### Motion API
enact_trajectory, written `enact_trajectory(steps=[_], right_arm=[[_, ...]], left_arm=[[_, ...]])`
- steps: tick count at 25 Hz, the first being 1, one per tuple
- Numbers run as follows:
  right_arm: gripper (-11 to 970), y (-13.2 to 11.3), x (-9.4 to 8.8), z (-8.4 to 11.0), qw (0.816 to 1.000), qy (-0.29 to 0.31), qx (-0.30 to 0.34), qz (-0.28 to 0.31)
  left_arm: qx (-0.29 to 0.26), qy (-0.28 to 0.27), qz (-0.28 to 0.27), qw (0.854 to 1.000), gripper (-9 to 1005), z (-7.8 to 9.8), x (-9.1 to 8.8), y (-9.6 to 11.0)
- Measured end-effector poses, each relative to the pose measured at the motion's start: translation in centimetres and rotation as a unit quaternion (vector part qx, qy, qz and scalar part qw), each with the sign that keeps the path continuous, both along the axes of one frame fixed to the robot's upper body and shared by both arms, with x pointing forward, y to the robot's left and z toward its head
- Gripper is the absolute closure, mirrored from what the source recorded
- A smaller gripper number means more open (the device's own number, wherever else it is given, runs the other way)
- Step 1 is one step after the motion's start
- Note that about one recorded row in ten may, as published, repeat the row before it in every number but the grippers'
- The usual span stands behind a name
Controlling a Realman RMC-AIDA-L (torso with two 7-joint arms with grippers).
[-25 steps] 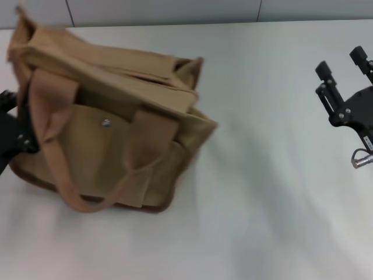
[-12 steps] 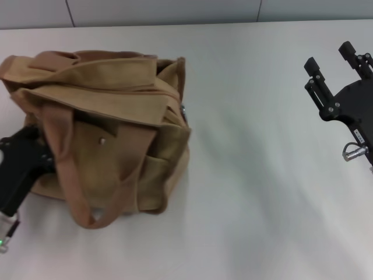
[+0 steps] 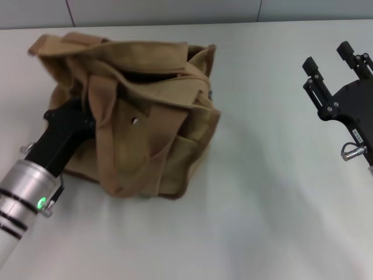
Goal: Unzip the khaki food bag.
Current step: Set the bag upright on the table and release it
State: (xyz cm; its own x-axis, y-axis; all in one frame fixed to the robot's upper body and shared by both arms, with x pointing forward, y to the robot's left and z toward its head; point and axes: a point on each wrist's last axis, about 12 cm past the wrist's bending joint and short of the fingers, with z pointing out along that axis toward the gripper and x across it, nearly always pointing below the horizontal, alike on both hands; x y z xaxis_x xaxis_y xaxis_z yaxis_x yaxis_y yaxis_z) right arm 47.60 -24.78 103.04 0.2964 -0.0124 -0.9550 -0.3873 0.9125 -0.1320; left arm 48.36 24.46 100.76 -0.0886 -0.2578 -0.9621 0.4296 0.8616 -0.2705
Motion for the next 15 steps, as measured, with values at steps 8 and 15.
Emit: enact_trajectory(steps=[8, 15], right_arm=[[317, 0.0, 0.1, 0.2, 1.0, -0.003, 0.012, 0.001], [306, -0.2, 0.1, 0.2, 1.0, 0.0, 0.02, -0.004]], left_arm=[[-0.054, -0.008, -0.001, 0.998, 881, 1.4, 2.3, -2.2], [-0.051, -0.006, -0.04, 0.998, 835, 1.6, 2.5, -3.1]])
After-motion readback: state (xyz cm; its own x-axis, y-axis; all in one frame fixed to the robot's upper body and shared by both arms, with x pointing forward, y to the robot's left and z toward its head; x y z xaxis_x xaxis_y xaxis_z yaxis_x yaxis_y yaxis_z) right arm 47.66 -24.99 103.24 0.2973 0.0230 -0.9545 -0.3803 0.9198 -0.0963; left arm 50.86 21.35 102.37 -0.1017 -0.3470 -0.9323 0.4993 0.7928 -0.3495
